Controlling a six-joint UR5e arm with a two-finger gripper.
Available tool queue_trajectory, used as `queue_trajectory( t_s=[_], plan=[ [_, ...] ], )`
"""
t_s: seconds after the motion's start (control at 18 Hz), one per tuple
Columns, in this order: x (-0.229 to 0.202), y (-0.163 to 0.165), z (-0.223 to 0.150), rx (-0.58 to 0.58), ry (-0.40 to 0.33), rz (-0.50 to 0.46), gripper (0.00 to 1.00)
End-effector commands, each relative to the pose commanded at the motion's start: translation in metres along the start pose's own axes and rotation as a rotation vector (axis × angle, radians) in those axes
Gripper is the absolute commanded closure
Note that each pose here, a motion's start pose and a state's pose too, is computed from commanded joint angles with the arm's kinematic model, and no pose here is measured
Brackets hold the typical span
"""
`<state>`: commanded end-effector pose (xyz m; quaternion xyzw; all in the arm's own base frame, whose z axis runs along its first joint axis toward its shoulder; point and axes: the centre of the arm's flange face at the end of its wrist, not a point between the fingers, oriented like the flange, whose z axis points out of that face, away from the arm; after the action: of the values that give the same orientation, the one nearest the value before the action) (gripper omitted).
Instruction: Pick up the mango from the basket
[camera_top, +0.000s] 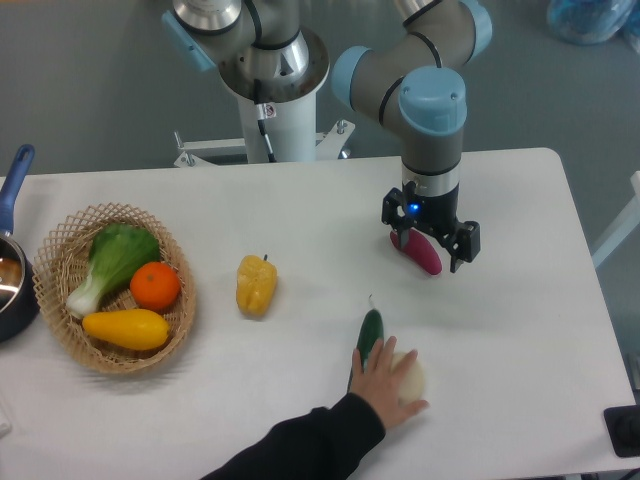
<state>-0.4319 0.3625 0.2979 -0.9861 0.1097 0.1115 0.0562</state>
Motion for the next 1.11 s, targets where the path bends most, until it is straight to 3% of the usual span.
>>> queue_trajectory(
  t_s=[0.44, 0.89, 1.11],
  plan=[
    [0.001, -0.001, 0.0, -0.01, -0.001, 0.003, 0.0],
    [0.02, -0.036, -0.002, 0.007, 0.002, 0.028, 0.0],
    [0.036, -0.059, -0.002, 0.024, 0.013, -0.06, 0.0]
  ],
)
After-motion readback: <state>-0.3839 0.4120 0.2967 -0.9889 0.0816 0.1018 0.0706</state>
